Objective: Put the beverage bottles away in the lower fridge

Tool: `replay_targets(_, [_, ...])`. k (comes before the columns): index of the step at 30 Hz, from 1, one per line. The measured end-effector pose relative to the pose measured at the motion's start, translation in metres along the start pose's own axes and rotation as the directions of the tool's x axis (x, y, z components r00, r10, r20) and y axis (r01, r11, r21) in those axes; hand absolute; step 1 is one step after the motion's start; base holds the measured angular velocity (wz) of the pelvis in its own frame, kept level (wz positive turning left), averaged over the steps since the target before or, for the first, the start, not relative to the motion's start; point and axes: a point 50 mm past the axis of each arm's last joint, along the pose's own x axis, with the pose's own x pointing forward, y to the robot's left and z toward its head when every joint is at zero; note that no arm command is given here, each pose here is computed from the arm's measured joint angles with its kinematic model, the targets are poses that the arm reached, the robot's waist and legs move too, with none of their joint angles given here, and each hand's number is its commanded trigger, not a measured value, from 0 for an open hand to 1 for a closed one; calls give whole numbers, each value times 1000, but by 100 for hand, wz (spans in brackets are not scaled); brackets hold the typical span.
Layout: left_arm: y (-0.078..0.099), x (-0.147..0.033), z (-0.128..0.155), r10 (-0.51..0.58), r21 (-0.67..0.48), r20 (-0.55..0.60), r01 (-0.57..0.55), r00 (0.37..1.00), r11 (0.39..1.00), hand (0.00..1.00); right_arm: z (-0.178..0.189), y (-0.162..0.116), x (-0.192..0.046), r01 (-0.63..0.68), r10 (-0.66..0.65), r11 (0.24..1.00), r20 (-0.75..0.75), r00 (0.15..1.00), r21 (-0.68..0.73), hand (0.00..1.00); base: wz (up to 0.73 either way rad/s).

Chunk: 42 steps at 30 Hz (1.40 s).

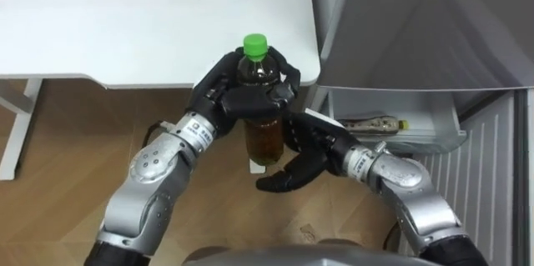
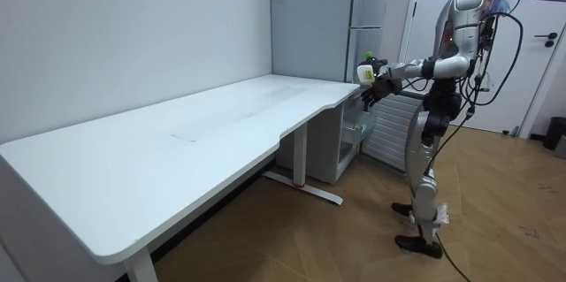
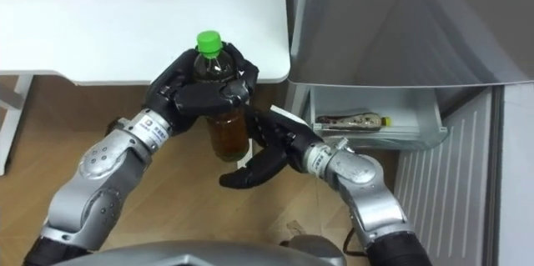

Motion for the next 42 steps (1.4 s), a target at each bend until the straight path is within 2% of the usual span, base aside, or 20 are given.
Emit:
replay_targets(10, [0, -1, 3, -24, 126, 17, 21, 1000, 992, 100, 0, -10, -9, 11, -11, 999, -7, 1000, -36, 0, -4])
replay_targets(17, [-6, -1, 0, -68, 145, -6, 68, 998, 987, 100, 3, -6, -7, -26, 26, 999, 13, 1000, -23, 0, 3])
replay_targets(22, [-13, 0, -4, -97, 142, -22, 99, 995, 985, 100, 10, -4, -4, -40, 33, 996, 101, 994, 74, 0, 0])
replay_targets(29, [-14, 2, -2, -103, 139, -9, 103, 995, 985, 100, 11, -3, -3, -47, 29, 990, 137, 990, 132, 0, 0])
replay_targets(37, [-15, 4, 1, -110, 144, 3, 108, 994, 984, 100, 7, 1, 0, -74, 23, 961, 189, 982, 268, 0, 0])
replay_targets(38, [-15, 4, 1, -111, 145, 2, 110, 994, 983, 100, 6, 1, 0, -75, 20, 956, 191, 981, 282, 9, 0])
replay_targets(39, [-15, 4, 0, -112, 145, 2, 111, 994, 983, 100, 6, 2, 1, -75, 16, 952, 195, 981, 296, 31, 0])
replay_targets(40, [-15, 4, 0, -112, 145, 1, 111, 994, 983, 100, 5, 2, 1, -71, 8, 948, 197, 980, 312, 69, 0])
replay_targets(41, [-15, 4, 0, -112, 145, 0, 111, 994, 983, 100, 4, 2, 1, -69, 5, 944, 197, 980, 321, 100, 0])
replay_targets(42, [-15, 4, 0, -114, 145, -1, 113, 993, 983, 100, 2, 2, 1, -68, -4, 934, 200, 980, 352, 100, 0])
